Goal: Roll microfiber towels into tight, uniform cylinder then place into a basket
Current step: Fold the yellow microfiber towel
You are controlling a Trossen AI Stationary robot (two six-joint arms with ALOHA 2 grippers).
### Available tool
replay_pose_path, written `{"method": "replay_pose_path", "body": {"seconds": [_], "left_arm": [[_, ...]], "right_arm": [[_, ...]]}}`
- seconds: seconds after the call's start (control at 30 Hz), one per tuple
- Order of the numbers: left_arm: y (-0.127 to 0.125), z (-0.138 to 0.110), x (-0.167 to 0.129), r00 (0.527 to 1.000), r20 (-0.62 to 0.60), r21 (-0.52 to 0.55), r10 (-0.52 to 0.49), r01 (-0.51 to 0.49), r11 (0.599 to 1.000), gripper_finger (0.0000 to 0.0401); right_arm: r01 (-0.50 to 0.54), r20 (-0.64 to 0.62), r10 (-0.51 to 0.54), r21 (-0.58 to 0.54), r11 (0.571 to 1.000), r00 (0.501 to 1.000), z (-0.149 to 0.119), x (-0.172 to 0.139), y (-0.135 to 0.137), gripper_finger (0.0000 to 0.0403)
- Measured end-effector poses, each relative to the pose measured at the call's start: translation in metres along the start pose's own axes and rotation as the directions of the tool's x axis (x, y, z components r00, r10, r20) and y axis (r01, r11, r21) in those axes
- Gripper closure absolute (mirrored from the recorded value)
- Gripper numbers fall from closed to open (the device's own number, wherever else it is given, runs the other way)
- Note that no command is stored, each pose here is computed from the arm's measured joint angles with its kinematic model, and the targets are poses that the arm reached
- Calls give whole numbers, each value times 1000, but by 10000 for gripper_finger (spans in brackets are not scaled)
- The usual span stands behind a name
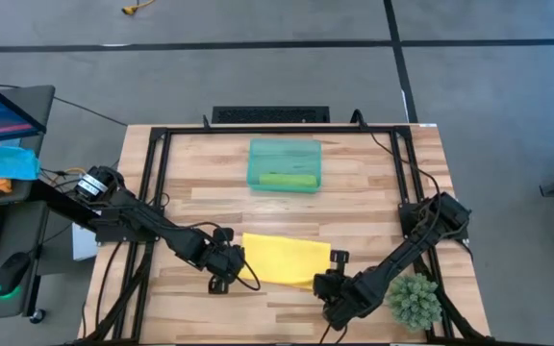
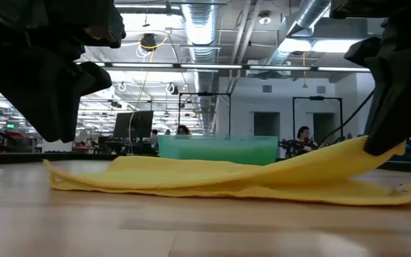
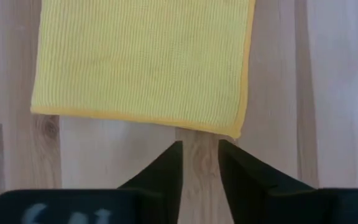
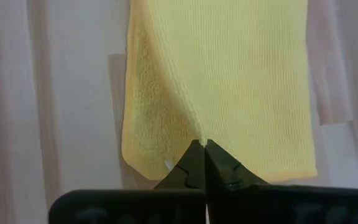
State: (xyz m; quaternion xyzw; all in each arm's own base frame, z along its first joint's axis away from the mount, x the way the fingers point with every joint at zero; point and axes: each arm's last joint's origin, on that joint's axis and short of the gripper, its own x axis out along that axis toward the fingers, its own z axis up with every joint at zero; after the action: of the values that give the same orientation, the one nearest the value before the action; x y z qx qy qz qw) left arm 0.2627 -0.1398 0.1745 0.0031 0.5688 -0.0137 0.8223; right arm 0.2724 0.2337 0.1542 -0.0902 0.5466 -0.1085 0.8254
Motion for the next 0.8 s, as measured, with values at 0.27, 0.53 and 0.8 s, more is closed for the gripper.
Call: {"method": "replay_pose_path", "body": {"seconds": [0.27,0.53,0.8], "left_arm": [[2,2,0,1000,7,-27,8,-7,1000,281],[2,2,0,1000,10,-39,7,-7,999,284],[4,6,0,992,83,-83,96,-89,993,285]], "right_arm": [[-53,-12,53,23,998,999,1,0,3,343],[-119,-25,120,41,992,992,3,0,6,245],[-138,-109,152,123,983,982,2,1,2,203]]}}
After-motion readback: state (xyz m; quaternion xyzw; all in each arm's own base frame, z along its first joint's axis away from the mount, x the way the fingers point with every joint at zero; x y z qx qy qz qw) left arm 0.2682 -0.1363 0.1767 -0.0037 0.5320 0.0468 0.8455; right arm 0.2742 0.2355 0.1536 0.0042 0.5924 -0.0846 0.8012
